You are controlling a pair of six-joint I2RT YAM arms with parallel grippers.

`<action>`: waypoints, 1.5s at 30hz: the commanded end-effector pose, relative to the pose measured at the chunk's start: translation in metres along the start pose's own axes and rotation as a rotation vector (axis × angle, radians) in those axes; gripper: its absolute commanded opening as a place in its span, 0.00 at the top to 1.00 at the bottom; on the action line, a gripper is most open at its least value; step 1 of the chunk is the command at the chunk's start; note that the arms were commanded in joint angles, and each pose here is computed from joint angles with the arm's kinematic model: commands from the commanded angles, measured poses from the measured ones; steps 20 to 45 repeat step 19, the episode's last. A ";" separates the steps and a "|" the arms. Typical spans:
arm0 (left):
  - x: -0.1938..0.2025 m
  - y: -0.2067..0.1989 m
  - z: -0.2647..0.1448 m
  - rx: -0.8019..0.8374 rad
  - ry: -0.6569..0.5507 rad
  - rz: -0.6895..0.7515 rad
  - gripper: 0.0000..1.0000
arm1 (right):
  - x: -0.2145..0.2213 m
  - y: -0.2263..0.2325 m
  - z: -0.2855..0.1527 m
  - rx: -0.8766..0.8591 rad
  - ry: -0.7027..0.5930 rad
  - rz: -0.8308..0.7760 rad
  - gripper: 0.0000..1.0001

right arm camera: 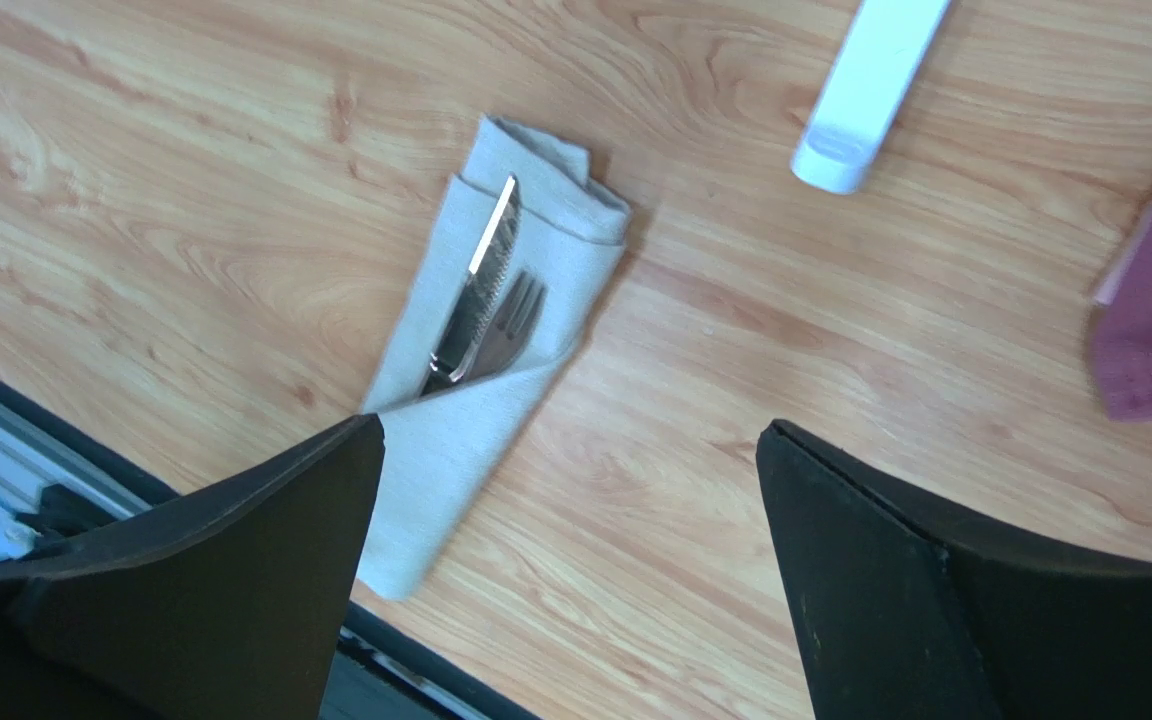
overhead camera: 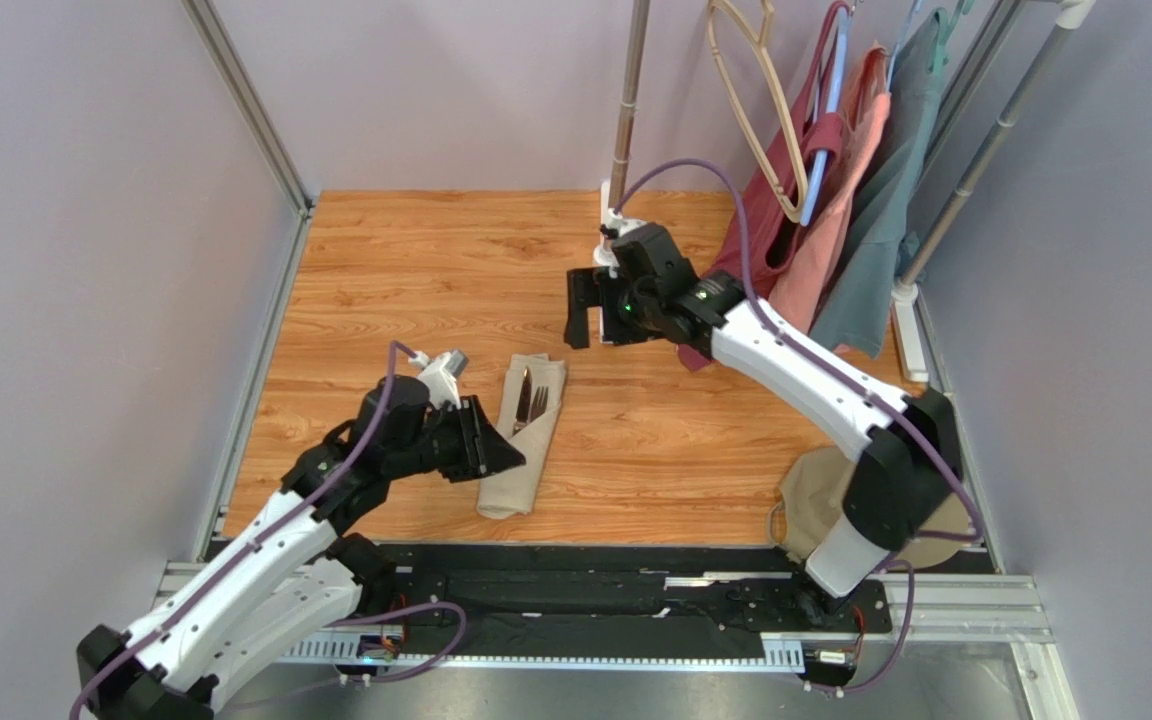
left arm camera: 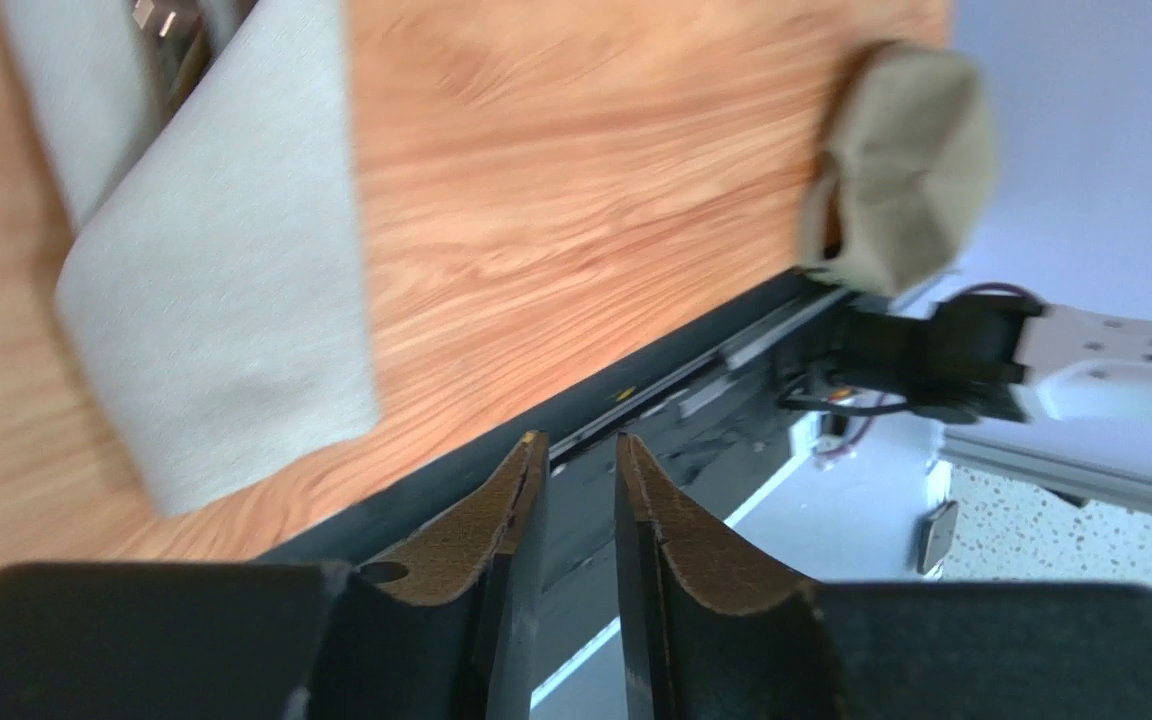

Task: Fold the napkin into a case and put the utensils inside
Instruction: Reset both arms

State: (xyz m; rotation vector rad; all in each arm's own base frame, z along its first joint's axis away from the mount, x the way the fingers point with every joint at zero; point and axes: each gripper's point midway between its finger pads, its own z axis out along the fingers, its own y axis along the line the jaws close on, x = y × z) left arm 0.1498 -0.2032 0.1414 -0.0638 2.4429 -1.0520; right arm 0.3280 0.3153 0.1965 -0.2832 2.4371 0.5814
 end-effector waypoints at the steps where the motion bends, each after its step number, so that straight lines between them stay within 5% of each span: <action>1: -0.031 -0.047 -0.034 0.166 -0.157 0.143 0.67 | -0.010 0.006 -0.027 -0.096 -0.208 -0.148 0.00; 8: -0.085 -0.093 -0.090 0.317 -0.524 0.283 0.62 | 0.012 -0.013 -0.090 -0.147 -0.405 -0.132 0.00; 14: -0.100 -0.130 -0.136 0.504 -0.722 0.340 0.57 | 0.034 -0.030 -0.159 -0.203 -0.582 -0.064 0.00; 45: -0.100 -0.137 -0.143 0.549 -0.728 0.305 0.56 | 0.047 -0.028 -0.175 -0.282 -0.618 -0.021 0.00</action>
